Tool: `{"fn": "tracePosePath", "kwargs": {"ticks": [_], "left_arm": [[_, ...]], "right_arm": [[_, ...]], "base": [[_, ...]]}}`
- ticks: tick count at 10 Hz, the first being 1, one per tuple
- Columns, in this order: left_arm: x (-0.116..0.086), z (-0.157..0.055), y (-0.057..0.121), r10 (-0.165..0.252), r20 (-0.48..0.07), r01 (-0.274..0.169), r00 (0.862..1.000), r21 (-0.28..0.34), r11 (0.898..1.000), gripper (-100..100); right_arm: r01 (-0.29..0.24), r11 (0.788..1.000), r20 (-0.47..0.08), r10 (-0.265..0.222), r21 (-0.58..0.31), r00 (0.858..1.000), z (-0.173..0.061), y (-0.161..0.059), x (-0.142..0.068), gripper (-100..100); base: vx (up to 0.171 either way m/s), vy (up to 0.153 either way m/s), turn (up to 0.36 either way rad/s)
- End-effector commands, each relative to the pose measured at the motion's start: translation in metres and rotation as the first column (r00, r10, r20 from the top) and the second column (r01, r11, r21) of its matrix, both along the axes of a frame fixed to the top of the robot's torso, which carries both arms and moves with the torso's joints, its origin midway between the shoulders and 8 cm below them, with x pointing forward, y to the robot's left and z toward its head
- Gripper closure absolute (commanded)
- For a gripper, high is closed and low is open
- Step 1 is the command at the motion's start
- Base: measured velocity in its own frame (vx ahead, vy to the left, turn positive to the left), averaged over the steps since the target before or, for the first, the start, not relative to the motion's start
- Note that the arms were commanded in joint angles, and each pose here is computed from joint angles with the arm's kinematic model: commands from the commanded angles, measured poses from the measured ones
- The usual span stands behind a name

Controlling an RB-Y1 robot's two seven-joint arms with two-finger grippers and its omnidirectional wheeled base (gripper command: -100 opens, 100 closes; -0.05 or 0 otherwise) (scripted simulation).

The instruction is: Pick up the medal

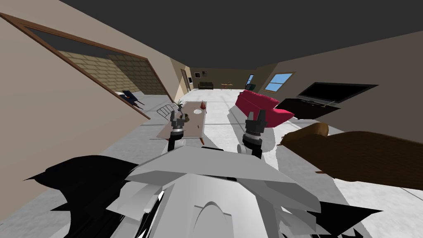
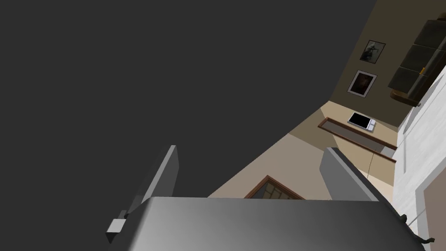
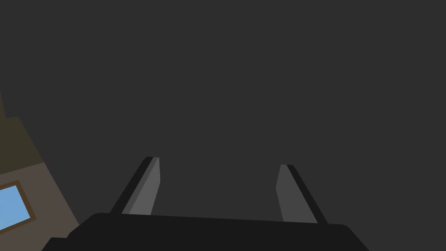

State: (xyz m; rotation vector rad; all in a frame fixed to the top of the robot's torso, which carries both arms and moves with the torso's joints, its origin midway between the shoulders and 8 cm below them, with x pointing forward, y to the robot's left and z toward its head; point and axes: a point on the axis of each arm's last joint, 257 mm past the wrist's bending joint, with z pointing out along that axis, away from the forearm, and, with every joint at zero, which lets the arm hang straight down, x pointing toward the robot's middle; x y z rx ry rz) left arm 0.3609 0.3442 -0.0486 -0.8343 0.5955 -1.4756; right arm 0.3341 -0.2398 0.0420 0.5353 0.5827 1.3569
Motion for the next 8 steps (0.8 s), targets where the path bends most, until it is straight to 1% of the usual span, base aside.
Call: {"fn": "tracePosePath", "kwargs": {"ticks": [1,2,3,4,5,6,7,8], "left_arm": [[0.006,-0.018,0.016,0.003,-0.037,-0.004,0.999,-0.041,0.999,-100],[0.007,-0.025,0.018,0.006,-0.052,-0.008,0.999,-0.044,0.999,-100],[0.01,-0.039,0.032,0.01,-0.076,-0.016,0.997,-0.081,0.997,-100],[0.012,-0.054,0.048,0.017,-0.098,-0.029,0.995,-0.121,0.992,-100],[0.012,-0.059,0.05,0.02,-0.109,-0.033,0.994,-0.123,0.992,-100],[0.013,-0.065,0.051,0.023,-0.12,-0.038,0.992,-0.125,0.991,-100],[0.013,-0.077,0.067,0.03,-0.136,-0.053,0.99,-0.165,0.985,-100],[0.013,-0.085,0.07,0.034,-0.152,-0.06,0.988,-0.168,0.984,-100]], "right_arm": [[0.0,1.0,0.0,0.0,0.0,1.0,0.0,0.0,0.0,0],[0.0,1.0,0.0,0.0,0.0,1.0,0.0,0.0,0.0,0],[0.0,1.0,0.0,0.0,0.0,1.0,0.0,0.0,0.0,0],[0.0,1.0,0.0,0.0,0.0,1.0,0.0,0.0,0.0,0],[0.0,1.0,0.0,0.0,0.0,1.0,0.0,0.0,0.0,0],[0.0,1.0,0.0,0.0,0.0,1.0,0.0,0.0,0.0,0],[0.0,1.0,0.0,0.0,0.0,1.0,0.0,0.0,0.0,0],[0.0,1.0,0.0,0.0,0.0,1.0,0.0,0.0,0.0,0]], "base": [[0.072,-0.14,0.061],[0.056,-0.095,0.043],[0.047,-0.087,0.065],[0.114,-0.138,0.1],[0.104,-0.118,0.043],[0.041,-0.061,-0.008],[0.058,-0.094,0.058],[0.058,-0.084,0.053]]}}
